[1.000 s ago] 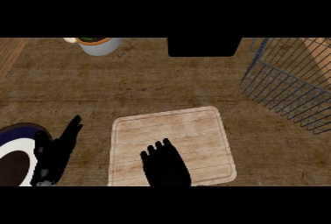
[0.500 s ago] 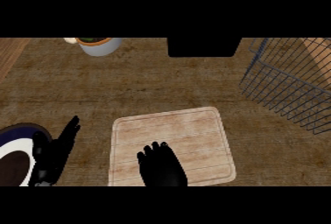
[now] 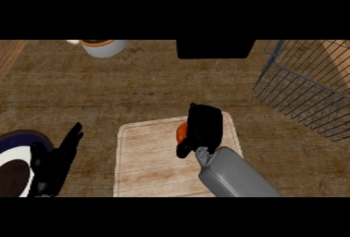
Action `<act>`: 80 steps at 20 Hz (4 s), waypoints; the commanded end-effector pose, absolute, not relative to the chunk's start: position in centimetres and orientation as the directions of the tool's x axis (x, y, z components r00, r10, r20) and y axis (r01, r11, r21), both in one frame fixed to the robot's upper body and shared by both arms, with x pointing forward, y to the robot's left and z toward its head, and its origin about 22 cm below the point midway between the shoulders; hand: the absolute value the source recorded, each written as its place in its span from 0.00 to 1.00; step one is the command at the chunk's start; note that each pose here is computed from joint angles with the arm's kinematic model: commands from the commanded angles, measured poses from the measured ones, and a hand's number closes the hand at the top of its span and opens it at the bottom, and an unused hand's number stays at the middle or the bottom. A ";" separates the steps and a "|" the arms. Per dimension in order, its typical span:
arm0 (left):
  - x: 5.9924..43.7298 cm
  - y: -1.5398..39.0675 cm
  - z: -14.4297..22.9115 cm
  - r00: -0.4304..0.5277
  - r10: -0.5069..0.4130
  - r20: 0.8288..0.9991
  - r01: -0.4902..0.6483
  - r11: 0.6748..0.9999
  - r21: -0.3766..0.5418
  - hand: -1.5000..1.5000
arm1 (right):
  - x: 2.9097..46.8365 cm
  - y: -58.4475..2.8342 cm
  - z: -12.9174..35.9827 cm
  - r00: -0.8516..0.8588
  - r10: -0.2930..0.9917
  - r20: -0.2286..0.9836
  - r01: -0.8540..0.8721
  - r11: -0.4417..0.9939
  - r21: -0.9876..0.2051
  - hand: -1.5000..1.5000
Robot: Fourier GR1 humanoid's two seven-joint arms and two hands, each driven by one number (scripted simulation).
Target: Pick the tomato from the cutting board and place it in the basket
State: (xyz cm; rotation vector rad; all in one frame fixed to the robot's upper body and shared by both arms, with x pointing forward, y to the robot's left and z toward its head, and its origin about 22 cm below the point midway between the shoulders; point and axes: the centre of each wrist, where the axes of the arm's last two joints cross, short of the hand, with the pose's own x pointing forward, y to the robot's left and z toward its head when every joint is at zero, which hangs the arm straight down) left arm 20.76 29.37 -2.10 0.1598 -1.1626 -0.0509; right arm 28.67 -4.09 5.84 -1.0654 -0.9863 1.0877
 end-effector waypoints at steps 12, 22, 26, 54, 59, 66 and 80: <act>20.2 29.3 -3.6 0.521 -0.111 0.846 -0.038 0.988 0.152 0.50 | 33.9 -5.3 23.1 0.216 0.590 0.778 0.630 0.525 -0.572 1.00; 19.3 29.4 -4.7 0.533 -0.102 0.840 -0.045 0.988 0.148 0.50 | 36.1 -10.4 30.1 0.315 0.543 0.779 0.754 0.356 -0.552 1.00; 19.8 29.3 -4.3 0.536 -0.092 0.839 -0.045 0.989 0.138 0.50 | 36.2 -14.5 32.2 0.349 0.518 0.781 0.746 0.351 -0.566 1.00; 20.4 29.6 -4.2 0.522 -0.096 0.847 -0.050 0.988 0.143 0.50 | 39.6 -27.9 21.8 0.328 0.317 0.890 0.798 0.411 -0.441 1.00; 18.8 29.5 -4.9 0.530 -0.100 0.842 -0.038 0.989 0.141 0.50 | 38.7 -31.6 19.2 0.528 0.331 0.782 0.755 0.239 -0.611 1.00; 20.4 29.3 -4.4 0.523 -0.098 0.847 -0.058 0.987 0.150 0.50 | 37.6 -34.3 16.5 0.592 0.444 0.673 0.641 0.247 -0.727 0.00; 17.3 29.5 -6.1 0.538 -0.087 0.838 -0.047 0.990 0.133 0.50 | 32.3 -37.8 21.1 0.419 0.344 0.840 0.841 0.201 -0.502 0.00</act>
